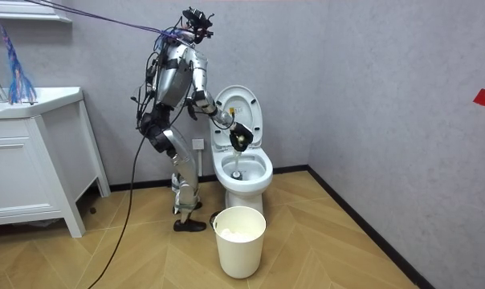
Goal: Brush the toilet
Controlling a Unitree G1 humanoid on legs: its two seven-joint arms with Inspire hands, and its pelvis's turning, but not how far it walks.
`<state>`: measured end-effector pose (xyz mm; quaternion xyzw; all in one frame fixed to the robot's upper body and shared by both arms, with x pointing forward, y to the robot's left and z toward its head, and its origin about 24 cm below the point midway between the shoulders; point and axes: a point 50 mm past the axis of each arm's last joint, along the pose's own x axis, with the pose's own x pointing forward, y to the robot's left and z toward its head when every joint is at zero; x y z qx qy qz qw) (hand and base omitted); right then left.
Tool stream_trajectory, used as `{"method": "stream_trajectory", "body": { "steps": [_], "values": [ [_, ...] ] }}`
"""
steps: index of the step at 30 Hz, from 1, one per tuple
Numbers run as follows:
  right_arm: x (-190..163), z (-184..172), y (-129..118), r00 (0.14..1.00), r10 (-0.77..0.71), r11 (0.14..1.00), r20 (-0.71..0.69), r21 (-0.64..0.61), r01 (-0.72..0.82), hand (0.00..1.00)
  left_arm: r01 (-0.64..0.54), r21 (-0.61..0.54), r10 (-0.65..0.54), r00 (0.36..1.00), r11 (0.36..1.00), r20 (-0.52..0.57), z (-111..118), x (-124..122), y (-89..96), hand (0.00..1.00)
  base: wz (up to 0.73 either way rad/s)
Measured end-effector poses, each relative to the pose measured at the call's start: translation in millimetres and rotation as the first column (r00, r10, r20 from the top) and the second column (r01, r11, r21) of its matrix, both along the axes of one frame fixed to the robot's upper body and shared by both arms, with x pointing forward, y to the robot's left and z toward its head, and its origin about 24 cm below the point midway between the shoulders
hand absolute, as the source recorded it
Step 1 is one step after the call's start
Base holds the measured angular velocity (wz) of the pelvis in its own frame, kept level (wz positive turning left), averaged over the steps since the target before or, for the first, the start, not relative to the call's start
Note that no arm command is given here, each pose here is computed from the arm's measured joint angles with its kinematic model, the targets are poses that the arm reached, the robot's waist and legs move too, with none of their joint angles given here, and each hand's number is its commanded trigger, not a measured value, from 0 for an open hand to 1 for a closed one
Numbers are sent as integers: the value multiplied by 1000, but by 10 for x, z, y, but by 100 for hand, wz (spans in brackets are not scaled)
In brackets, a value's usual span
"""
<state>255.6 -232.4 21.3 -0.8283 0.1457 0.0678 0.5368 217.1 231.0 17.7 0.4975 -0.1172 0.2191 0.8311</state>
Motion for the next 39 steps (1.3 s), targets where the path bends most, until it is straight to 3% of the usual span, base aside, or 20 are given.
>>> {"method": "stream_trajectory", "body": {
  "steps": [4,7,13,21,27,32,39],
  "values": [
    [274,-83,-229,996,-91,988,1,128,90,100,30,64,-37,993,998,116,191,174,-59,0,-2],
    [468,0,-262,995,-101,975,27,203,93,100,35,128,-58,981,991,183,306,265,-74,0,-8],
    [641,165,-173,997,-25,985,75,172,12,100,39,218,-77,983,975,169,287,259,-92,0,-7],
    [577,168,144,996,74,991,48,108,-79,100,74,230,-96,992,970,82,242,279,-122,0,-4],
    [272,117,230,997,80,995,-4,65,-79,100,164,207,-160,986,964,-38,118,238,-255,0,-6],
    [199,188,339,995,93,990,-26,104,-90,100,241,137,-210,956,961,-206,-105,104,-330,0,-14],
    [47,246,390,993,107,984,-56,152,-97,100,218,116,-186,954,969,-233,-138,37,-246,0,-4]
  ]
}}
